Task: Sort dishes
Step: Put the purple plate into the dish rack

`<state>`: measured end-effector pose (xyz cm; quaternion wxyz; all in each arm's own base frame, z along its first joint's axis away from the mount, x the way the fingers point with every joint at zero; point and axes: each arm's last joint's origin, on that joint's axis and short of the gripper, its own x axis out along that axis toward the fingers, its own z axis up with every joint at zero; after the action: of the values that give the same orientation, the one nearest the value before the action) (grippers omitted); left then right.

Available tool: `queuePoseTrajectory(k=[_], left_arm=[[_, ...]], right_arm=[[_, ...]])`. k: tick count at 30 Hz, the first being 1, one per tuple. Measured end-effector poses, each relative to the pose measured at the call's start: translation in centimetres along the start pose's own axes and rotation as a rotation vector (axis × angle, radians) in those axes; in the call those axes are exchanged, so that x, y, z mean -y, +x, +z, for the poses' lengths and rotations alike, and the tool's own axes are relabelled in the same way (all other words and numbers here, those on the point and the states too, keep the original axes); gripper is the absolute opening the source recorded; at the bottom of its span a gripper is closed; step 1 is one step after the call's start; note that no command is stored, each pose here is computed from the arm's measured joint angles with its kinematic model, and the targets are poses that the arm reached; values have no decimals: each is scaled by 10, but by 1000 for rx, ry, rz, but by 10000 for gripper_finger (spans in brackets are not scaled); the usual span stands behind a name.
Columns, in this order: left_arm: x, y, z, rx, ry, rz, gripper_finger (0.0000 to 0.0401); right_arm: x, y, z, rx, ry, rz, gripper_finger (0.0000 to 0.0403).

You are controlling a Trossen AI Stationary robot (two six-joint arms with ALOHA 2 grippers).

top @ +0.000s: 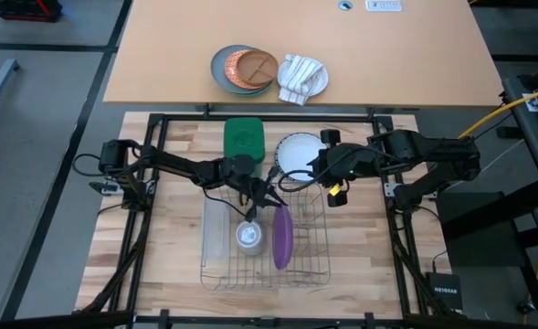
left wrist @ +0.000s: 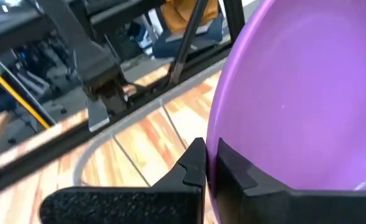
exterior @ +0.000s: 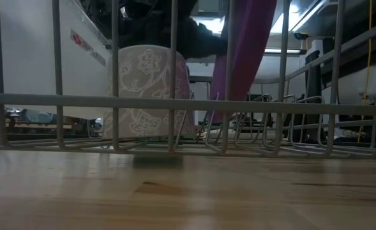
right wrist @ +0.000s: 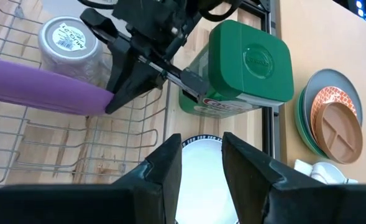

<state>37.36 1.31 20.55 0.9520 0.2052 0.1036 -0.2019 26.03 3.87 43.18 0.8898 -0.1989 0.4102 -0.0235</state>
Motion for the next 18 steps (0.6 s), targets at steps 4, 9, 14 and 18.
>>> queuePoseTrajectory(k=[4,9,14,18], left_arm=[[2,0,-4,-40,-44,-19,16],[5,0,-7,-64,-55,-32,30],[7,0,-11,-105,-84,-52,48],[7,0,-11,-107,-165,-48,76]], right_arm=[[0,0,0,0,0,0,117],[0,0,0,0,0,0,117],[0,0,0,0,0,0,117],[0,0,0,0,0,0,117]])
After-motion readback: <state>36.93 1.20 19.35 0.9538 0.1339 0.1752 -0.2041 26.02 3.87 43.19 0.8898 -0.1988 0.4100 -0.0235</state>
